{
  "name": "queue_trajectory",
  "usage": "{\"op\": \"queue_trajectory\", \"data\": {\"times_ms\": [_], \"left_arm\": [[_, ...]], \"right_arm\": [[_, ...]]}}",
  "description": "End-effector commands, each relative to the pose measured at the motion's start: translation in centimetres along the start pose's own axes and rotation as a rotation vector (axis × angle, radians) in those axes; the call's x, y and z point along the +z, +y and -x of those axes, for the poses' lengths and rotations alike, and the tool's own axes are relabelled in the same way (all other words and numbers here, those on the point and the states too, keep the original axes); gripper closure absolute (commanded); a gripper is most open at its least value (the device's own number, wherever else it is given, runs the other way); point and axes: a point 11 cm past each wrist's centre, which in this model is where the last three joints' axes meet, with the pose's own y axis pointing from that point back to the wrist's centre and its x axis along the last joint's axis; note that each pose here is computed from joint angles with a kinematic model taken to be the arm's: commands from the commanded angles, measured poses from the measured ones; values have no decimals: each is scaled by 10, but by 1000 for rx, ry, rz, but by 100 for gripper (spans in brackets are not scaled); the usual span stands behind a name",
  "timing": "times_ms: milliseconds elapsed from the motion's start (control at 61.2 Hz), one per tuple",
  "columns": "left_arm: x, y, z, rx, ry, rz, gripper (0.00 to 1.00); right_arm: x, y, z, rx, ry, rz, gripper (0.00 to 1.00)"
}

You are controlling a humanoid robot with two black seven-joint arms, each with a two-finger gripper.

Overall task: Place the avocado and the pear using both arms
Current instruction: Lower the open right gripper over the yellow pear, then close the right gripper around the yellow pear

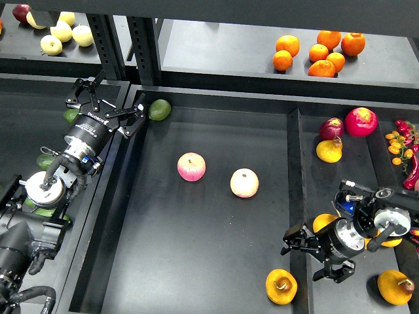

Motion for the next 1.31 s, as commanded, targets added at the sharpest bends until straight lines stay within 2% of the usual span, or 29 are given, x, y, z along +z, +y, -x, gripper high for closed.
{"op": "queue_trajectory", "data": {"times_ms": [0,229,654,1291], "left_arm": [[0,0,0,0,0,1,1],[0,1,0,0,0,3,1],[-1,3,-2,4,2,1,1],[-1,4,-3,5,4,2,1]], "right_arm": [[2,-9,7,-21,2,6,0],[-5,-19,16,-44,14,-1,0],[10,-29,21,-58,0,22,1],[3,-38,23,-61,-1,17,15]]}}
